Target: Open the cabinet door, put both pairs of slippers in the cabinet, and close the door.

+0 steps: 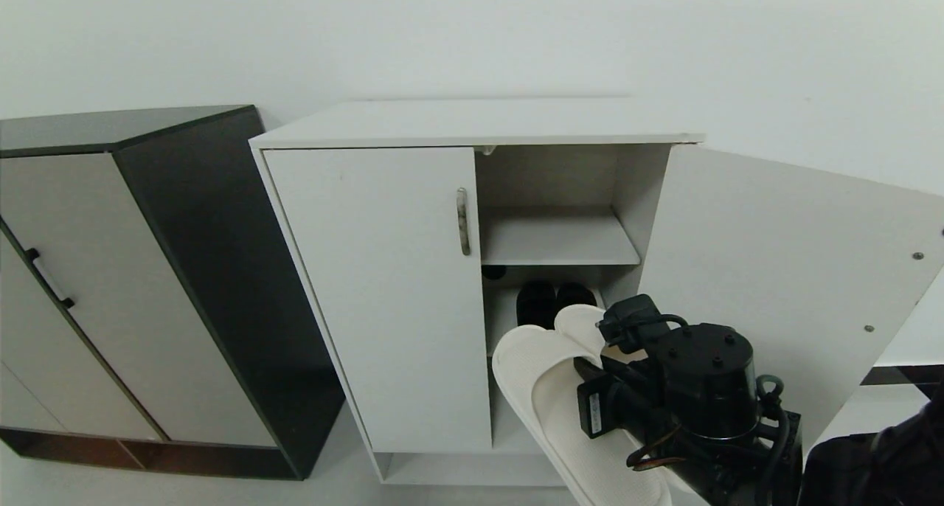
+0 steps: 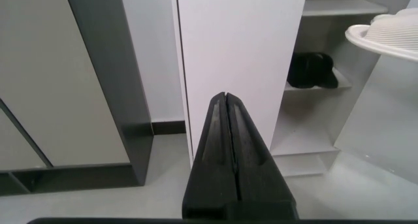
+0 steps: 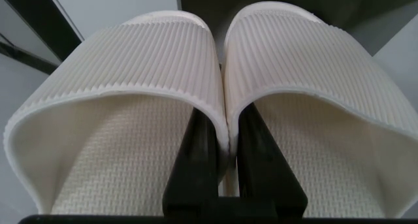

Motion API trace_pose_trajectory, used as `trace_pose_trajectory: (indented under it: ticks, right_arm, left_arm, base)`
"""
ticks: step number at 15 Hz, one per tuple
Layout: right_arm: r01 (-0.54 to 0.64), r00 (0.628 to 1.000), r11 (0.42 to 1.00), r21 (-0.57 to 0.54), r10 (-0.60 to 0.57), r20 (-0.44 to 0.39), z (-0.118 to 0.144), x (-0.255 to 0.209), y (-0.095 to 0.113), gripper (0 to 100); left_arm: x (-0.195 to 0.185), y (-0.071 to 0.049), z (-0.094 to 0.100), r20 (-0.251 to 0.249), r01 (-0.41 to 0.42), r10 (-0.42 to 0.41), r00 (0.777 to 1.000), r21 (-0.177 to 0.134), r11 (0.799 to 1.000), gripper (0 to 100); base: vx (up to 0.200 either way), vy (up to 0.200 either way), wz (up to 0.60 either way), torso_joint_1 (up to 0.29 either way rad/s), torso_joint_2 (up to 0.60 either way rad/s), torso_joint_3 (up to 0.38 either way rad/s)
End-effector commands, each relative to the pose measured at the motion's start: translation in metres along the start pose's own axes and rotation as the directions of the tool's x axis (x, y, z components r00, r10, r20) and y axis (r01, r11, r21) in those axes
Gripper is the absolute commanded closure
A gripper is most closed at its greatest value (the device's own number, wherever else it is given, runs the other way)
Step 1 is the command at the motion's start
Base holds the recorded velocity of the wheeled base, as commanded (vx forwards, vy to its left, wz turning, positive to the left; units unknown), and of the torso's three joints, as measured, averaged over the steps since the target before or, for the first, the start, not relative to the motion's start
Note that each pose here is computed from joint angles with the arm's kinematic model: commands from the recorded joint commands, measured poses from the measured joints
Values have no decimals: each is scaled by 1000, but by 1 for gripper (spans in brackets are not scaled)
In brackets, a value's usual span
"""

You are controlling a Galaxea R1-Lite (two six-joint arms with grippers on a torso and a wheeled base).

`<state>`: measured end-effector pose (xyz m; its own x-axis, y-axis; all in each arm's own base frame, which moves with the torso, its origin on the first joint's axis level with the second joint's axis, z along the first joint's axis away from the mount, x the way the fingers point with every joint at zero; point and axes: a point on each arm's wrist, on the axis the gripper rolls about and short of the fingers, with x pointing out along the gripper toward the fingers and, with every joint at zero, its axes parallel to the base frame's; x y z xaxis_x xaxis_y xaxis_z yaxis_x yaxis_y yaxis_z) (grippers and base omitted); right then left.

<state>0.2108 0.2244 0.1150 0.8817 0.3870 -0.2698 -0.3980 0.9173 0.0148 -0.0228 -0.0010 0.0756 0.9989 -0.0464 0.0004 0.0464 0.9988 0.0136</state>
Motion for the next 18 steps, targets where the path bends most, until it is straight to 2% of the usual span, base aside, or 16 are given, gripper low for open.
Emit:
trace_pose_trajectory:
  ticks: [1, 5, 10, 12, 18]
  right_arm:
    - [2, 1000, 1000, -2, -2, -5, -2, 1, 0, 100]
    - [5, 1000, 1000, -8, -5, -18, -5, 4, 1, 100]
    - [7, 1000, 1000, -15, -8, -23, -7, 5, 1, 100]
    - [1, 1000, 1000, -18, -1, -24, -8, 5, 1, 100]
    - [-5, 1000, 1000, -19, 5, 10, -15, 14, 4, 100]
  left_arm:
    - [0, 0, 0, 0, 0, 0, 1000, 0, 1000, 100]
    - [0, 0, 0, 0, 0, 0, 1000, 0, 1000, 100]
    - [0, 0, 0, 0, 0, 0, 1000, 0, 1000, 100]
    - [0, 0, 0, 0, 0, 0, 1000, 0, 1000, 100]
    - [0, 0, 0, 0, -3, 3, 1000, -4, 1000, 100]
  base:
    - [0, 0, 0, -76, 447, 369]
    - [0, 0, 0, -29, 370, 329]
    - [0, 0, 0, -7, 56, 51]
    - [0, 0, -600, 2, 51, 34]
    - [0, 0, 0, 0, 0, 0]
